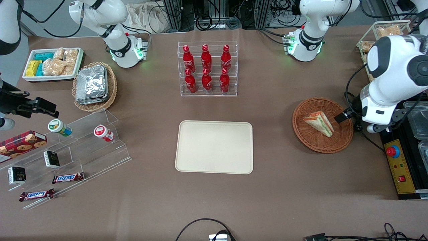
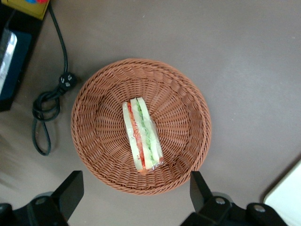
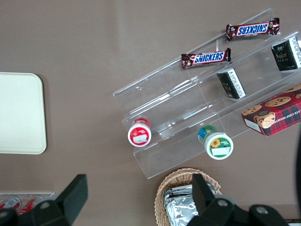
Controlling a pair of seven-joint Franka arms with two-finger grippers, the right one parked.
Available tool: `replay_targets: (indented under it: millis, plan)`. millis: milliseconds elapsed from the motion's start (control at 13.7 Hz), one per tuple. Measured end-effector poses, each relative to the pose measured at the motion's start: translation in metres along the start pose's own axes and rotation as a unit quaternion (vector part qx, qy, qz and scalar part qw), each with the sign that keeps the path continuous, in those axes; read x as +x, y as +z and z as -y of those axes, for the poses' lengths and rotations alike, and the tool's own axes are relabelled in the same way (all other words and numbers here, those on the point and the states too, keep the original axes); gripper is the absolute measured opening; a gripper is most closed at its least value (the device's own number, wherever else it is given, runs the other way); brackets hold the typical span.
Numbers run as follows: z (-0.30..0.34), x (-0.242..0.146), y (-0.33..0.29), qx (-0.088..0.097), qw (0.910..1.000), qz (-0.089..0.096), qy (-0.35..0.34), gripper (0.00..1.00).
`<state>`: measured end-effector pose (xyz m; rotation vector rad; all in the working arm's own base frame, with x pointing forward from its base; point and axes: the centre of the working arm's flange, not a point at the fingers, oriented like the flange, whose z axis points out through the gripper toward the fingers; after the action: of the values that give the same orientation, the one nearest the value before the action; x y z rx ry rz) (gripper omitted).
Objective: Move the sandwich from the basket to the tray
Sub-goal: 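Lower the open left gripper over the wrapped sandwich, then close the left gripper on the sandwich's crust edge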
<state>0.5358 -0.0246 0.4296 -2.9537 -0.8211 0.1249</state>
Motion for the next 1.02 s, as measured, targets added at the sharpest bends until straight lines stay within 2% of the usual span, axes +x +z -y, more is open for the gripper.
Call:
replay_targets:
  millis: [220,1024]
  plan:
    - [0.005,-0.012,0.037,-0.012,0.9991,-0.016,-0.037,1.00]
    - [0.019,-0.057,0.143,-0.047,0.9924,-0.045,-0.105,1.00]
